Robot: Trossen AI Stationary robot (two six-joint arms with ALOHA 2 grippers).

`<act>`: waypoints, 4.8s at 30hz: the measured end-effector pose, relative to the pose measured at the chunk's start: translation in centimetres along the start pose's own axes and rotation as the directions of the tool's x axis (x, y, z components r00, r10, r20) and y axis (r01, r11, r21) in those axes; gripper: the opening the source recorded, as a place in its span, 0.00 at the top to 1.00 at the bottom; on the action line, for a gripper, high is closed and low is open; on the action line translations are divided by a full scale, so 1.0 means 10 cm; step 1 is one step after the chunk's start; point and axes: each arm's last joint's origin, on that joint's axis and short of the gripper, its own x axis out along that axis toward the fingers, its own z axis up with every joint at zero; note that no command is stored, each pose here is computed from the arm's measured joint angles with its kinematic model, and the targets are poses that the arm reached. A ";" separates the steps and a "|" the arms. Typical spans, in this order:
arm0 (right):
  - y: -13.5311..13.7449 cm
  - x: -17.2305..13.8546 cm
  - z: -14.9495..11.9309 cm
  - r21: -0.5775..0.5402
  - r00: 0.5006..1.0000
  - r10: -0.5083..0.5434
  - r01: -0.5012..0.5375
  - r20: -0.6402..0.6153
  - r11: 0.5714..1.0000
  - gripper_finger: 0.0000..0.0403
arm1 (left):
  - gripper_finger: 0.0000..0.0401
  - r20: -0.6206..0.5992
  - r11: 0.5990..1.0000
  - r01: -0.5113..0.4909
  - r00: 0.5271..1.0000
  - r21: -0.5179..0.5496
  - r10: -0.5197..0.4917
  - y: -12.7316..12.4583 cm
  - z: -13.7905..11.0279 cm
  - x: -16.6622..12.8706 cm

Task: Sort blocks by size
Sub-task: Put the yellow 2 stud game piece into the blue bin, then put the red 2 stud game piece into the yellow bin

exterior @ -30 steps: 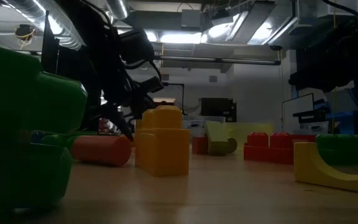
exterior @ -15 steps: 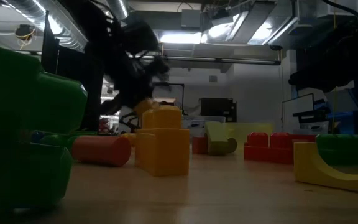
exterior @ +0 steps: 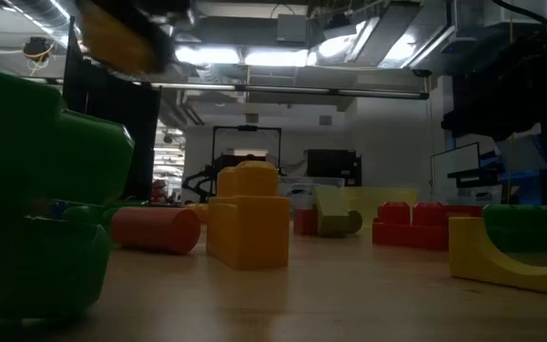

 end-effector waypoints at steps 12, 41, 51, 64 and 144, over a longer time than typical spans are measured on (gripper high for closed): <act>0.00 0.00 0.01 0.005 1.000 0.001 -0.001 0.010 1.000 0.64 | 0.94 -0.161 0.861 -0.416 0.909 -0.292 0.384 0.28 -0.67 -0.17; 0.01 -0.12 0.33 -0.053 0.995 0.061 -0.065 -0.074 0.996 0.64 | 0.65 -0.080 0.937 -0.344 0.937 -0.063 0.339 0.41 -0.54 0.17; 0.11 -0.01 0.43 -0.070 0.951 0.152 -0.176 -0.270 0.982 0.64 | 0.65 0.098 0.959 -0.273 0.959 0.080 0.265 0.29 -0.42 0.20; 0.25 0.38 0.23 -0.141 0.759 0.053 -0.189 -0.649 0.972 0.64 | 0.65 0.372 0.913 -0.351 0.892 0.209 0.258 0.21 -0.28 0.19; -0.24 1.28 0.74 -0.604 0.759 -0.377 -0.026 -0.530 0.797 0.96 | 0.65 0.643 0.795 -0.426 0.763 0.432 0.060 -0.04 -0.11 0.13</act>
